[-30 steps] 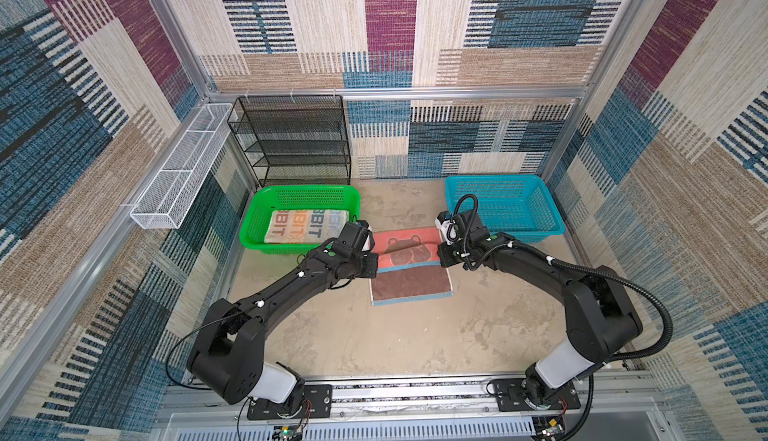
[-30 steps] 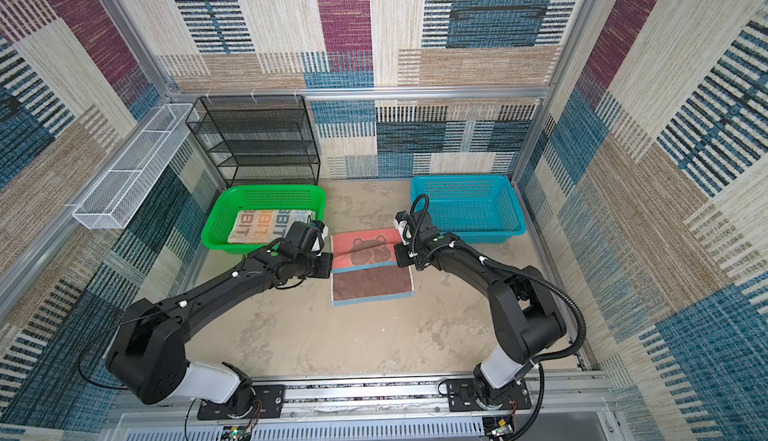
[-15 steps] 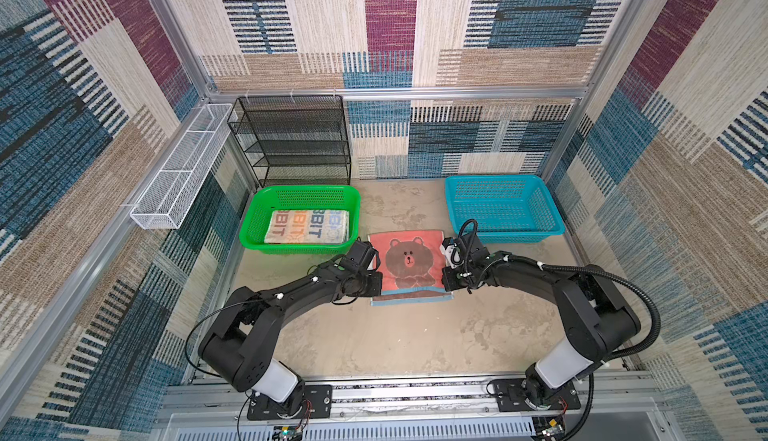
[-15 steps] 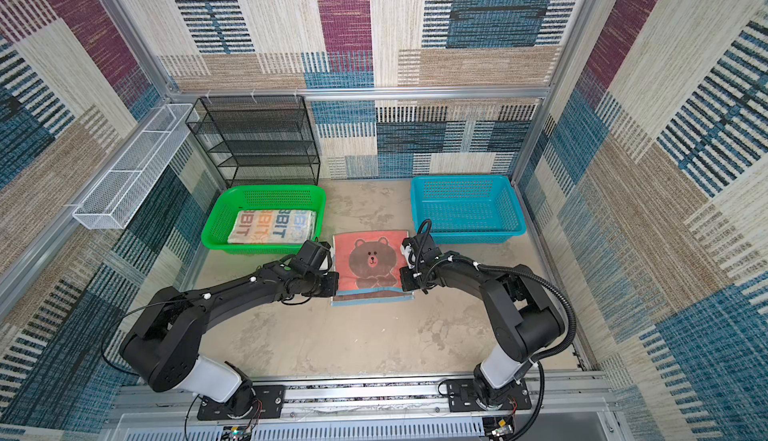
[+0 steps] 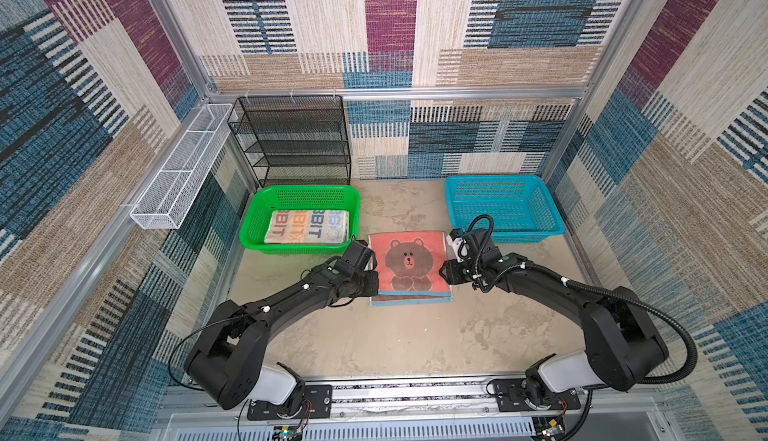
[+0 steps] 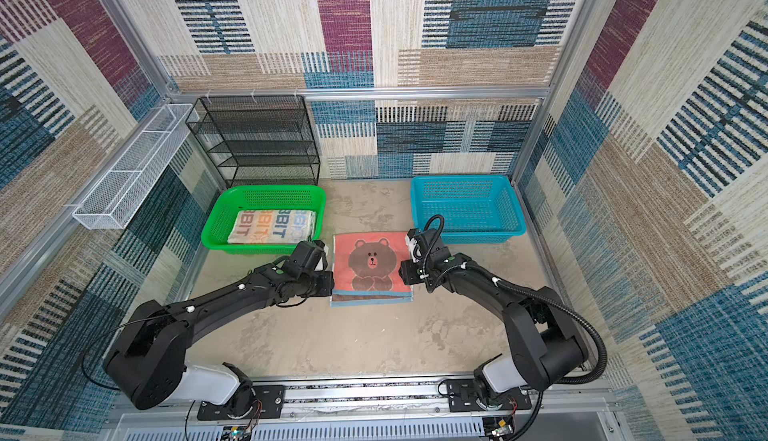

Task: Fold and stack the towels
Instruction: 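Open both grippers and draw them back from the towel's near edge, then move both grippers to the towel's far edge and grasp its corners, then fold the far edge over toward the robot with both grippers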

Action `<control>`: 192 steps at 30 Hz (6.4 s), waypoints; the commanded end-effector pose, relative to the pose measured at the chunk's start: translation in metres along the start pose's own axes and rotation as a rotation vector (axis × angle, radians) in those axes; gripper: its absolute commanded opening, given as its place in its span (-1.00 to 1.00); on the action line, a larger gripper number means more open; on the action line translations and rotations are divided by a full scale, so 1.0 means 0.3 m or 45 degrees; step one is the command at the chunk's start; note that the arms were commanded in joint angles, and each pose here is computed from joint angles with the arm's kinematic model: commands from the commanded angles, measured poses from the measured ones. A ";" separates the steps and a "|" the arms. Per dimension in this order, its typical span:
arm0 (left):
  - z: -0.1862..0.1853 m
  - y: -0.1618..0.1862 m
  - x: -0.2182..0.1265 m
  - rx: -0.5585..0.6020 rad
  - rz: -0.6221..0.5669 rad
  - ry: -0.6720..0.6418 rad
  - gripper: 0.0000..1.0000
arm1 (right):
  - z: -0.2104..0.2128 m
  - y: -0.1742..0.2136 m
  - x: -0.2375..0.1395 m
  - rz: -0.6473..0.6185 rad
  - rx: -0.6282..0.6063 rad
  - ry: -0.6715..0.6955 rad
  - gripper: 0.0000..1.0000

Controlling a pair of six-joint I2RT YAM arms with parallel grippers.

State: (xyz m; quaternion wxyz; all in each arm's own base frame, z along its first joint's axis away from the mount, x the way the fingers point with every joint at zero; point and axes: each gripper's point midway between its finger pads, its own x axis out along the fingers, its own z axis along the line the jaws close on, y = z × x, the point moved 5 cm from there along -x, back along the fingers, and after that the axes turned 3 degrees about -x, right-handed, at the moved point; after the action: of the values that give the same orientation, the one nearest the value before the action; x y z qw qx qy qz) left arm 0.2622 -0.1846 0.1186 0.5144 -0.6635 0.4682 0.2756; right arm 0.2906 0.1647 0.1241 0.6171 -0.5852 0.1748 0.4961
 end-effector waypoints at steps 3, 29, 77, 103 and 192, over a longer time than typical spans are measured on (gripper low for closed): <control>0.024 0.006 -0.049 0.020 -0.034 -0.052 0.45 | 0.038 -0.030 -0.032 -0.092 -0.009 -0.073 0.17; -0.032 -0.177 -0.046 0.180 -0.177 -0.117 0.98 | 0.164 0.272 0.152 0.221 0.014 -0.096 -0.28; -0.088 -0.378 0.380 0.185 0.013 -0.174 0.17 | -0.176 -0.162 0.067 -0.294 0.284 0.313 0.43; -0.046 -0.250 0.341 0.177 0.143 -0.152 -1.00 | -0.225 -0.200 0.212 -0.221 0.279 0.364 0.08; -0.080 -0.153 -0.042 0.240 -0.114 0.258 -1.00 | -0.060 -0.226 -0.017 -0.385 0.120 -0.017 -1.00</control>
State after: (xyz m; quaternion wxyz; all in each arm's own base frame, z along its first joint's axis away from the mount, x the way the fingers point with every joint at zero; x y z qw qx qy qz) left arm 0.3055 -0.1906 0.1519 0.5734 -0.6358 0.4908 0.1615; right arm 0.3574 0.1570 0.1594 0.7124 -0.5764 0.1174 0.3828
